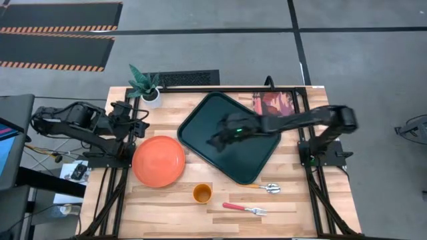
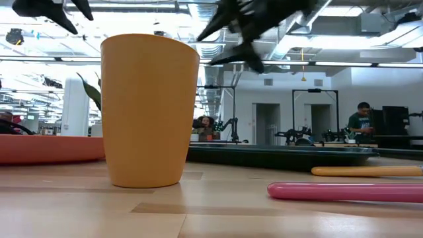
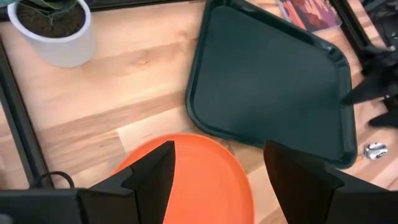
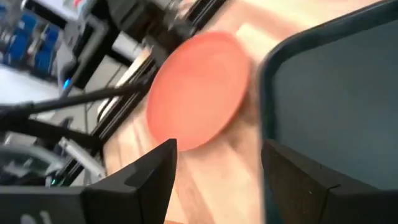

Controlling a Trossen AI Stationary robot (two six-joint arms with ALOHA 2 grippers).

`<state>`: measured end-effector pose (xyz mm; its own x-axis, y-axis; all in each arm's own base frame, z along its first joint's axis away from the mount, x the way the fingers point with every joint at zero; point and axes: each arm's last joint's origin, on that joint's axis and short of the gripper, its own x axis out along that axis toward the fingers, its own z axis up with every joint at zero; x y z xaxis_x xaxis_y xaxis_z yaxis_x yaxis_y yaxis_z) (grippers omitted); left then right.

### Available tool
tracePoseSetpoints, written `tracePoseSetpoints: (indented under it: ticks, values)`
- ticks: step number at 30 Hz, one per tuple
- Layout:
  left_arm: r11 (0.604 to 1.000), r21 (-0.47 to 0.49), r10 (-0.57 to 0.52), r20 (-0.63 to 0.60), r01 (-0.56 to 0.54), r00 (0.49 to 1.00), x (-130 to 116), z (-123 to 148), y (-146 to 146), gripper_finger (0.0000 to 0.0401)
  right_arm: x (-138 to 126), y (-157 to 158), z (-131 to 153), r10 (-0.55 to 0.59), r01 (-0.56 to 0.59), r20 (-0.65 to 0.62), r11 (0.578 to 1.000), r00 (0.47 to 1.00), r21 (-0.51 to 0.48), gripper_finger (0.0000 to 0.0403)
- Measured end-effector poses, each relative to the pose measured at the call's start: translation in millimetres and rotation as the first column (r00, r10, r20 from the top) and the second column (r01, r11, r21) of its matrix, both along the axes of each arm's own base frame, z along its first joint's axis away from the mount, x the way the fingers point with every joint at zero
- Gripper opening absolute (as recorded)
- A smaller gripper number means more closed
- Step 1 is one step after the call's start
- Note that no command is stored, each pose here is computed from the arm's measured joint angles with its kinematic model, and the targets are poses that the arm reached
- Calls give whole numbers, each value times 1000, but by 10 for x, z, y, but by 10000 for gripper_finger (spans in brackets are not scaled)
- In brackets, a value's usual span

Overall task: Pick and place plate/cup/fork/spoon on tray
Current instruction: Put the orange plate on the black tray

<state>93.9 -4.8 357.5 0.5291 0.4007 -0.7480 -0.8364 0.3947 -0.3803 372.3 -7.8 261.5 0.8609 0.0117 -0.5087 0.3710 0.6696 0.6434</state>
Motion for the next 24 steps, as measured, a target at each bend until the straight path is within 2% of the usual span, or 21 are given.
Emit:
tracePoseSetpoints:
  ticks: [4,8,12,16,19,24]
  values:
    - [1000,-20,-24,-17,24,1000,16,-41,-12,232,363,12,-182,95,-94,-35,995,995,42,260]
    - [997,-59,-63,-136,55,989,75,-333,-25,232,508,41,-239,177,-173,-41,980,983,95,260]
    - [995,-88,-60,-234,40,971,221,-778,7,232,447,16,-153,182,-176,-58,980,982,92,260]
    - [995,-102,-40,-342,5,939,293,-1211,121,232,286,-7,81,171,-168,-64,985,983,48,260]
    - [989,-146,-87,-422,27,903,307,-1470,224,232,135,5,245,147,-147,-88,989,985,7,260]
    - [971,-217,-187,-440,98,878,359,-1745,399,232,-76,40,483,91,-97,-94,993,991,-62,260]
